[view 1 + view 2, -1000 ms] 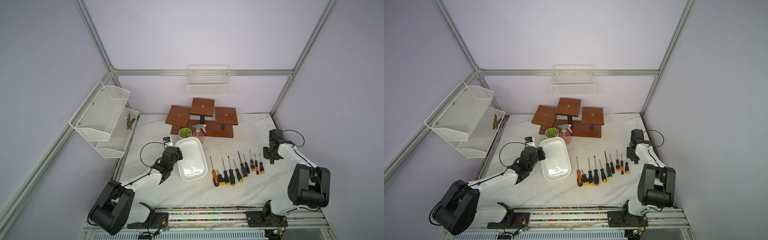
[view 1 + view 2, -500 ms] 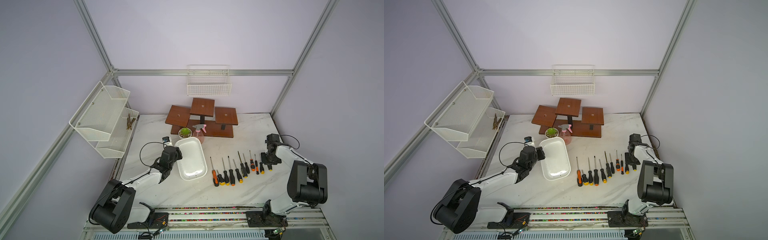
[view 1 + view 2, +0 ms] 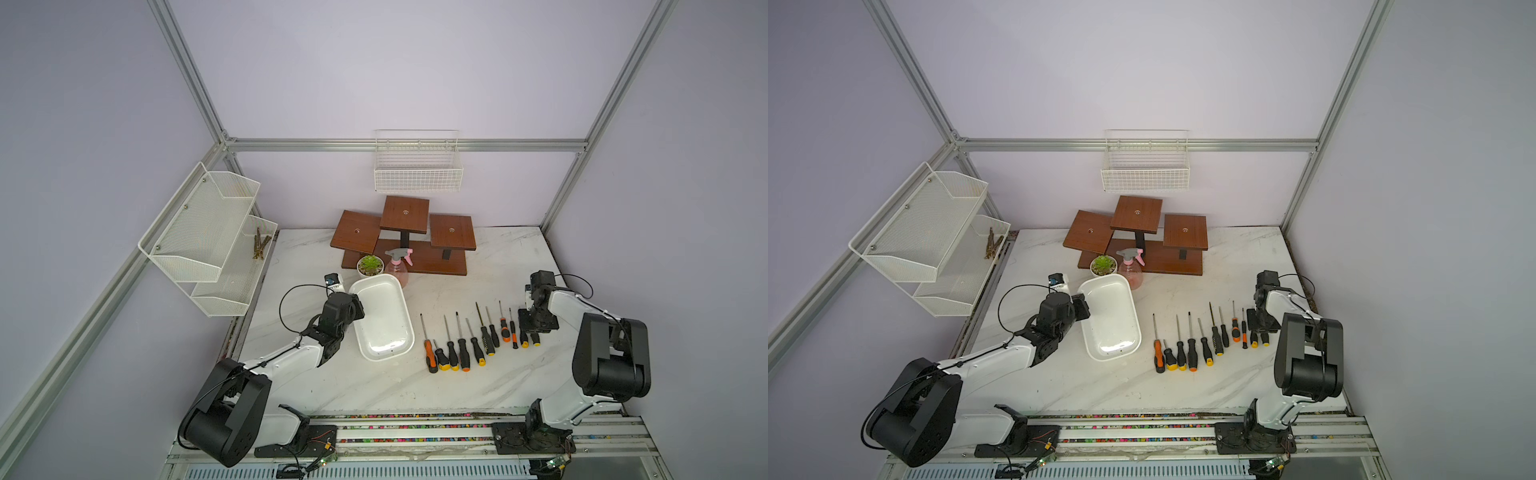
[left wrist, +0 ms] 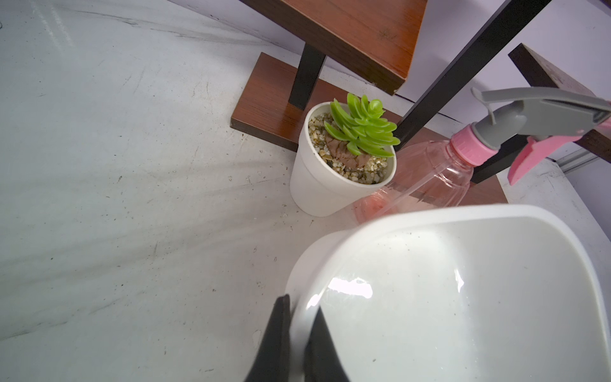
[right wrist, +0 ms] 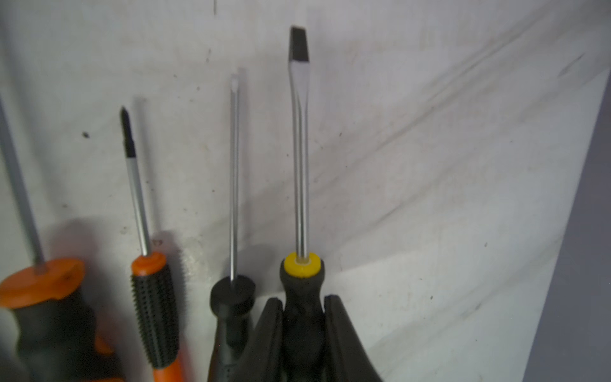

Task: Take out the screwdriver from the storage box
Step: Place the screwdriver at the center of the board.

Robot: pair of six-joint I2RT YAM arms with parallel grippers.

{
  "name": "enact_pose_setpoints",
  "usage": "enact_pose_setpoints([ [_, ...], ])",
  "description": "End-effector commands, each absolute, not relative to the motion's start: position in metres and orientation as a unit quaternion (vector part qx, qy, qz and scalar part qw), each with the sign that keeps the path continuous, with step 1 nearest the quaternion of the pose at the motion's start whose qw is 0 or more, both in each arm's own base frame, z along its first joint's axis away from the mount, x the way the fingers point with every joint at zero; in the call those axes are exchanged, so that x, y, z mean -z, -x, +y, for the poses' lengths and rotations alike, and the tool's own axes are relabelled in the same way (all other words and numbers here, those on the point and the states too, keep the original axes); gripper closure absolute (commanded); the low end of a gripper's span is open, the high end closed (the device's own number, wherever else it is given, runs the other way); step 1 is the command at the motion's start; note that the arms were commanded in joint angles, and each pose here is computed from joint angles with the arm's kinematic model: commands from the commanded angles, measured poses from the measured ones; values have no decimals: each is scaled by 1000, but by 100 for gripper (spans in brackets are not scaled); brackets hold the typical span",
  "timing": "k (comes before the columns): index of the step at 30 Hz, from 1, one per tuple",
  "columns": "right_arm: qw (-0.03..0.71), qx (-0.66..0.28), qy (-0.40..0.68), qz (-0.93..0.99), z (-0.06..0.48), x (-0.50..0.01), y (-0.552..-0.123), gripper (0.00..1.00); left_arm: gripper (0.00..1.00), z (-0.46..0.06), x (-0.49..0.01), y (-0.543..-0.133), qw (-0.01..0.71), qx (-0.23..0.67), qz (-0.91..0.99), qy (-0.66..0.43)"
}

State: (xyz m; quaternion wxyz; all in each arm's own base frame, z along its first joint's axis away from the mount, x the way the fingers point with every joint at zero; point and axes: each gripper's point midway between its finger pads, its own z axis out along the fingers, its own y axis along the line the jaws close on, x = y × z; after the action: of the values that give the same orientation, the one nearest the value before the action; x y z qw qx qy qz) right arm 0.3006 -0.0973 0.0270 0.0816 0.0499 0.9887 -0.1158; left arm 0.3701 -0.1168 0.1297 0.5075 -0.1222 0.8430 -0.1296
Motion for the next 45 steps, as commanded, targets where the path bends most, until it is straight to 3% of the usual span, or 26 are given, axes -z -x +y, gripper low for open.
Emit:
enact_pose_setpoints([
  [1, 90, 114, -48, 988, -99, -29, -310, 100, 100, -117, -141, -374, 526, 144, 828, 130],
  [9, 81, 118, -47, 989, -101, -26, -310, 98, 100, -117, -141, -374, 525, 144, 829, 128],
  [15, 85, 119, -52, 988, -101, -26, -310, 78, 100, -117, -141, -374, 525, 143, 829, 129],
  [24, 90, 119, -57, 987, -102, -29, -311, 57, 100, -117, -141, -373, 524, 145, 829, 128],
  [33, 112, 133, -66, 983, -106, -44, -313, 57, 100, -118, -141, -375, 519, 142, 833, 128],
  [38, 149, 130, -75, 977, -104, -62, -316, 56, 100, -124, -148, -378, 480, 127, 860, 114],
  [45, 254, 86, -100, 958, -89, -113, -329, 56, 100, -140, -157, -366, 414, 139, 897, 72],
])
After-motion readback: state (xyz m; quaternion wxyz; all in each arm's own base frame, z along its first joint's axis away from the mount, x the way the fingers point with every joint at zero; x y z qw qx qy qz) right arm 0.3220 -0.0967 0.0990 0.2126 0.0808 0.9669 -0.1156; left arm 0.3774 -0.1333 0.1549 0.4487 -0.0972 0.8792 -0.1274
